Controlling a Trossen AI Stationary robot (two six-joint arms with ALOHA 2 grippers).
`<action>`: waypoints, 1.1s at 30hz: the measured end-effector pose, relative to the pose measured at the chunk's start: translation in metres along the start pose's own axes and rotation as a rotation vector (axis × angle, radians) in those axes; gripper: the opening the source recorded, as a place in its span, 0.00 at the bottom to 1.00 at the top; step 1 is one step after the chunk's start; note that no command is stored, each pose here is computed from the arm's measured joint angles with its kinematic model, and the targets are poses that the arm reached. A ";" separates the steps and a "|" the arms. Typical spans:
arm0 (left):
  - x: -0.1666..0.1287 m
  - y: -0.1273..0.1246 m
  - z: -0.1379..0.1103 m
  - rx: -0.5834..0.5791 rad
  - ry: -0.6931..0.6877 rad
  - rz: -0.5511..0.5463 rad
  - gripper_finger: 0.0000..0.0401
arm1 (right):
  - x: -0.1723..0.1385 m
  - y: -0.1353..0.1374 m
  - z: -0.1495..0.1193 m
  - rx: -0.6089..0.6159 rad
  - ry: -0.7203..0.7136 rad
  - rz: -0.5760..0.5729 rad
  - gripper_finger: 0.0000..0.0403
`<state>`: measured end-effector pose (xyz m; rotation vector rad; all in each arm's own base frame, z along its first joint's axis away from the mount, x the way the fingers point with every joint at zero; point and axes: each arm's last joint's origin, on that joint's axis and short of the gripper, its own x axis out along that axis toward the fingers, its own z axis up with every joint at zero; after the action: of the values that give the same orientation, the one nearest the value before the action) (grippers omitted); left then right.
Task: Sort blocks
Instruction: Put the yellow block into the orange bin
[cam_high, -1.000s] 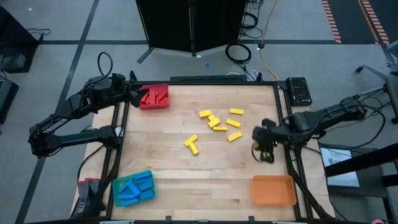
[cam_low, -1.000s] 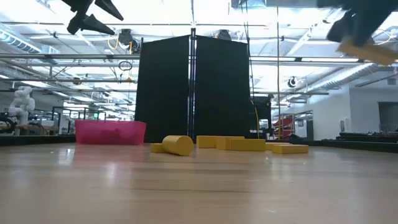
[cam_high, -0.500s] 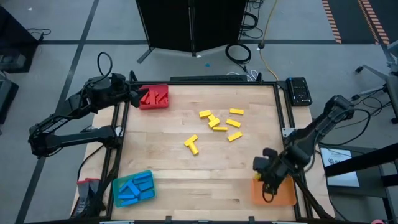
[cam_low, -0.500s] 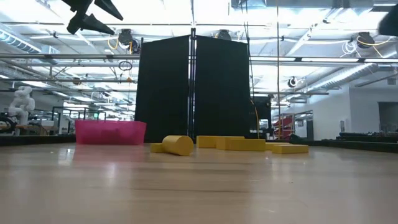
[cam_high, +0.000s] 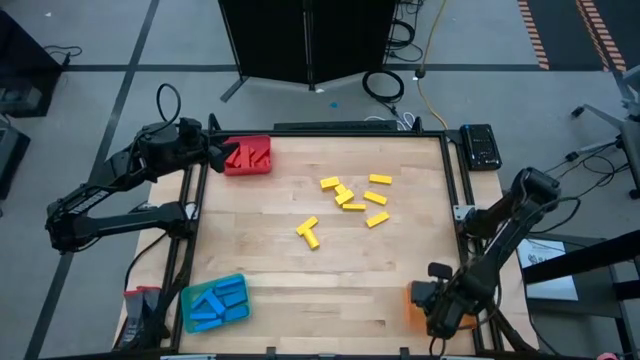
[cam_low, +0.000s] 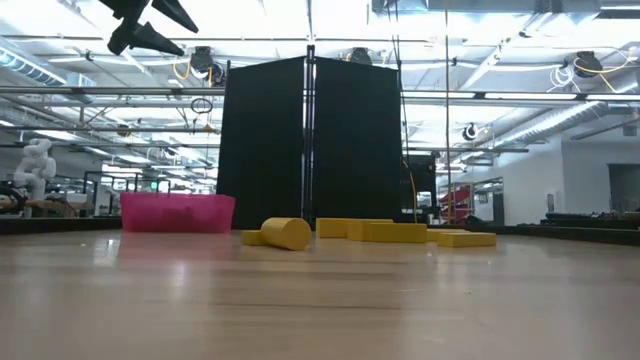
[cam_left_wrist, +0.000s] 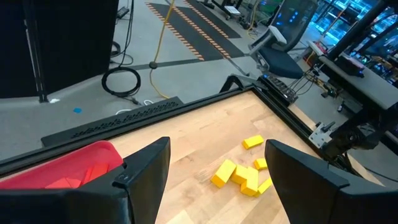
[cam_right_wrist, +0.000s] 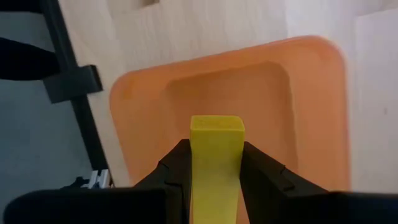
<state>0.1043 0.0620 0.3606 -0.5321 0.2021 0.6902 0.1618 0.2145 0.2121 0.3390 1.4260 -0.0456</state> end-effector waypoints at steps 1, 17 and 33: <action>0.000 0.000 0.000 0.000 0.000 0.000 0.67 | 0.004 0.001 0.000 -0.002 0.004 -0.008 0.21; 0.000 0.000 0.000 0.019 0.000 0.000 0.67 | 0.013 0.004 0.001 0.018 0.011 -0.027 0.59; -0.002 0.000 0.000 0.017 -0.007 -0.004 0.67 | -0.145 -0.078 0.075 0.060 -0.507 -0.513 0.50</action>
<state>0.1026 0.0610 0.3614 -0.5133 0.2004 0.6858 0.1938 0.0967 0.3452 -0.0045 0.9755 -0.5555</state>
